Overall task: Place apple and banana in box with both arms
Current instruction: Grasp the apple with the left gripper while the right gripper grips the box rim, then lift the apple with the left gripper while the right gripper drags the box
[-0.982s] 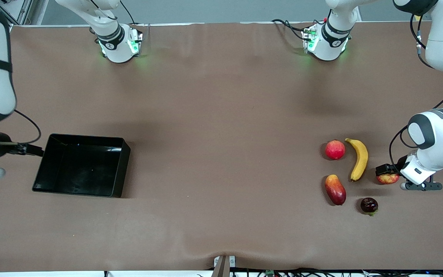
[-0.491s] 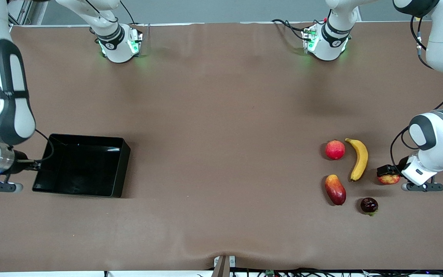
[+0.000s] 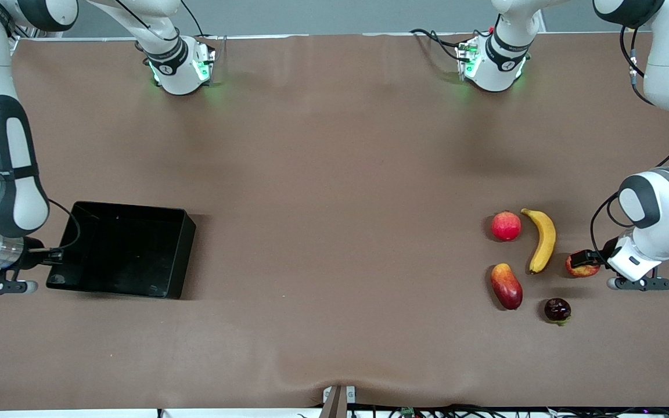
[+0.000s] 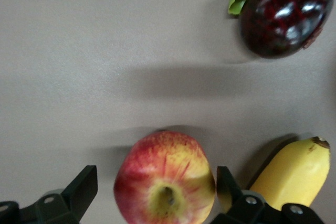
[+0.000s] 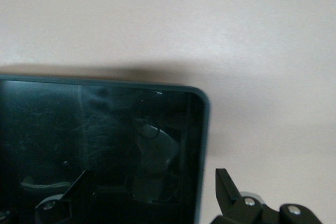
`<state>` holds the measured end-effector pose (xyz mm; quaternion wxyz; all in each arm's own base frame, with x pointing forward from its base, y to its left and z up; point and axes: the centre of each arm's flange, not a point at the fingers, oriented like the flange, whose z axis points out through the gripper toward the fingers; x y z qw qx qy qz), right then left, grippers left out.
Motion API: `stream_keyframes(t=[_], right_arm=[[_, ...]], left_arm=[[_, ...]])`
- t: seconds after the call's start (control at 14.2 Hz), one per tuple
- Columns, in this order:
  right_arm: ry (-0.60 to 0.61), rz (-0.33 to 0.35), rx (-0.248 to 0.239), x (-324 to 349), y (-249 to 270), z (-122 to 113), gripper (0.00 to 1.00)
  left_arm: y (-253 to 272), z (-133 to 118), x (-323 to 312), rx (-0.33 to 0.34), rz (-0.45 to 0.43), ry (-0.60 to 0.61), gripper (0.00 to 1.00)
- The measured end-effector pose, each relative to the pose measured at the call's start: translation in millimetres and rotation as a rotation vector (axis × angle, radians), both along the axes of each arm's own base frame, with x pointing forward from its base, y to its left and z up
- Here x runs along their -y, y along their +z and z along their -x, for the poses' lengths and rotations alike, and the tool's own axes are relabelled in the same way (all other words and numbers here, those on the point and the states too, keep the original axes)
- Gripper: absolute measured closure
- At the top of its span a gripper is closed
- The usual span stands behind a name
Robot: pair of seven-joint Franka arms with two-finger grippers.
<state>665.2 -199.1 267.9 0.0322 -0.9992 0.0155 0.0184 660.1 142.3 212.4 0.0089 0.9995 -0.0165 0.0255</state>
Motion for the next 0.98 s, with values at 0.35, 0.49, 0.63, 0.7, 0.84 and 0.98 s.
stream_keyframes(t=[0.35, 0.49, 0.63, 0.7, 0.84, 0.98], right_arm=[[-0.001, -0.004, -0.005, 12.3, -3.5, 4.3, 0.0], [0.001, -0.01, -0.02, 10.9, -7.7, 6.2, 0.0], [0.0, -0.016, -0.041, 10.3, -19.3, 9.8, 0.0], [0.001, -0.018, -0.051, 10.0, -25.8, 11.3, 0.0], [0.002, -0.023, -0.067, 9.5, -34.9, 13.2, 0.19], [0.003, -0.029, -0.082, 8.7, -38.0, 14.8, 0.42]], left_arm=[[-7.5, 1.2, 0.9, -0.011, 0.003, -0.004, 0.03], [-6.3, 0.8, 2.5, -0.014, 0.002, -0.018, 0.2], [-4.3, 0.9, 3.1, -0.027, 0.005, -0.052, 0.21], [-0.1, -0.1, 3.7, -0.032, 0.006, -0.062, 0.21], [20.4, -2.9, 6.6, -0.041, 0.01, -0.072, 0.21], [53.6, -4.2, 11.2, -0.04, 0.009, -0.08, 0.21]])
